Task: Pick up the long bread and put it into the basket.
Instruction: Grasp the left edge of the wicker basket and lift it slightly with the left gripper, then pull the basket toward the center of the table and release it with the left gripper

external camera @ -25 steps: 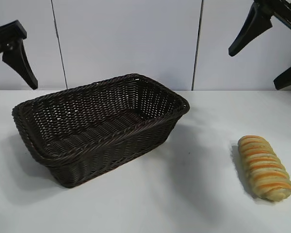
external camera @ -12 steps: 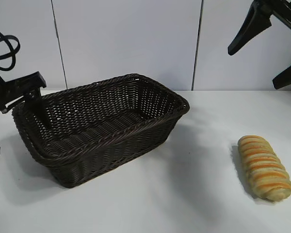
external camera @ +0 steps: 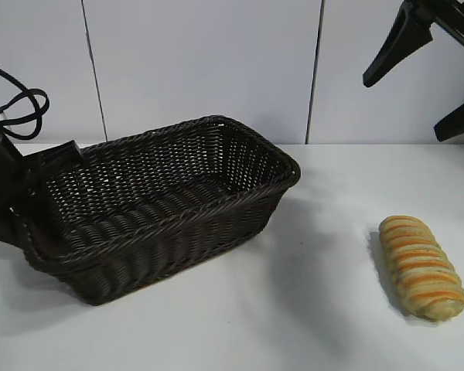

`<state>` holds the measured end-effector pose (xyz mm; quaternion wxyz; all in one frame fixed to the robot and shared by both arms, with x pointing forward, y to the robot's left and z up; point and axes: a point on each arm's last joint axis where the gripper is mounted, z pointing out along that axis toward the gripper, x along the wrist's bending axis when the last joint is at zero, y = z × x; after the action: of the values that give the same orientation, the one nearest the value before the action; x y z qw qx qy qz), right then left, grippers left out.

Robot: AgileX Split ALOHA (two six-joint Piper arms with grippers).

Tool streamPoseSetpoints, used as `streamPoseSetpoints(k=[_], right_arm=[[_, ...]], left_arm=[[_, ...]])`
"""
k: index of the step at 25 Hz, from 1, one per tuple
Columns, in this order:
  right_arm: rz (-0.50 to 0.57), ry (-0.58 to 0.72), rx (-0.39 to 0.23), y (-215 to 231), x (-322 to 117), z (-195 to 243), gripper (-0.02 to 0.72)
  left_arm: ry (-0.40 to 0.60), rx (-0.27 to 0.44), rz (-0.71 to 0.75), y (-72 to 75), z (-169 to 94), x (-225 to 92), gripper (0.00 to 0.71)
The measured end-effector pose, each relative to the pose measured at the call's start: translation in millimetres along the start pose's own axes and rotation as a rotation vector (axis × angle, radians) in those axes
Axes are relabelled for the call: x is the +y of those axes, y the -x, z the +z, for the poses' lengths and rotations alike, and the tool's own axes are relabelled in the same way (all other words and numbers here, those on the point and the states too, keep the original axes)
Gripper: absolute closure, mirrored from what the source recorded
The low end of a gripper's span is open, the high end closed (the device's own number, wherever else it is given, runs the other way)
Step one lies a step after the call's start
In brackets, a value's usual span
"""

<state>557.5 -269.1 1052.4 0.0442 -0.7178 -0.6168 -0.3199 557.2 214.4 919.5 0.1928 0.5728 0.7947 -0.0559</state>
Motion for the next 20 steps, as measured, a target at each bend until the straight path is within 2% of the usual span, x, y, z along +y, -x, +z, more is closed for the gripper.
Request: streamPoseSetpoints(k=[4,14,20], right_arm=[[0.0,0.001,0.0,0,0,0,0.008],[0.0,0.003,-0.001,0,0,0,0.008],[-0.001,0.003,-0.001,0,0,0,0.008]], left_arm=[[-0.02,-0.019,0.065,12.5,-10,11,0.613],[-0.056,-0.104,0.293,55.4,-50,44,0.613],[-0.116,-0.101,0.395,70.0,-33,48,0.613]])
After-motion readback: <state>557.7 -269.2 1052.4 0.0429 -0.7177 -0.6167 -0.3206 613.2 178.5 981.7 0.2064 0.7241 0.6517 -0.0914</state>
